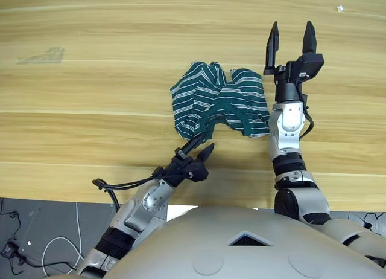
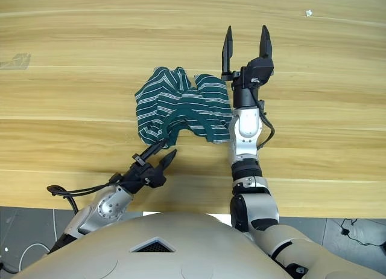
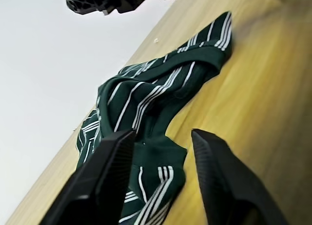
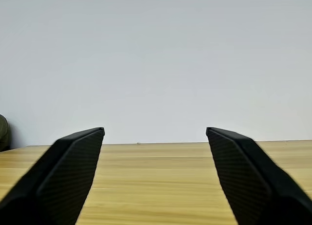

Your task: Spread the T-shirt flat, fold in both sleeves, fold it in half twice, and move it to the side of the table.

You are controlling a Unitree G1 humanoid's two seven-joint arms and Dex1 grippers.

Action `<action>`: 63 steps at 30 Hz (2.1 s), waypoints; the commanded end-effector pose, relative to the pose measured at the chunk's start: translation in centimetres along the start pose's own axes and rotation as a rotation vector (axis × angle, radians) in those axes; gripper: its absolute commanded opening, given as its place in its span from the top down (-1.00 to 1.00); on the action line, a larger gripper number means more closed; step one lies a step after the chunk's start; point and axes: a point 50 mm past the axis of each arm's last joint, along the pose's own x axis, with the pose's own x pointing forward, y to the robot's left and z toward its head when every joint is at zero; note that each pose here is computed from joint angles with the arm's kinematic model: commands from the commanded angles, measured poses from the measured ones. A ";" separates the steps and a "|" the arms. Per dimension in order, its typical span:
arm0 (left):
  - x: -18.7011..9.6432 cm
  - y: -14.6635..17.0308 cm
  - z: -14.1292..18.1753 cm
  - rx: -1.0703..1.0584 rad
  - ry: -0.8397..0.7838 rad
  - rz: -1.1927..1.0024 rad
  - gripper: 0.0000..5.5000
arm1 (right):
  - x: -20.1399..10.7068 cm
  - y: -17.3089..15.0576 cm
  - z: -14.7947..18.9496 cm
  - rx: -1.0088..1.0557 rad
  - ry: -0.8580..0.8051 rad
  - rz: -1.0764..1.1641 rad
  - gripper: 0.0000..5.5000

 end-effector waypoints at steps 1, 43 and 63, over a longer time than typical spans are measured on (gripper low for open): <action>-1.8 -2.0 -2.1 0.035 0.141 -0.143 0.01 | 0.3 0.3 0.0 0.003 0.002 0.007 -0.42; -2.4 -3.6 -5.8 0.109 0.397 -0.251 0.25 | 0.3 0.2 0.2 0.003 -0.007 -0.002 -0.42; -3.3 -1.9 -3.7 0.062 0.282 -0.159 0.45 | 0.2 0.1 0.3 0.001 -0.012 -0.007 -0.42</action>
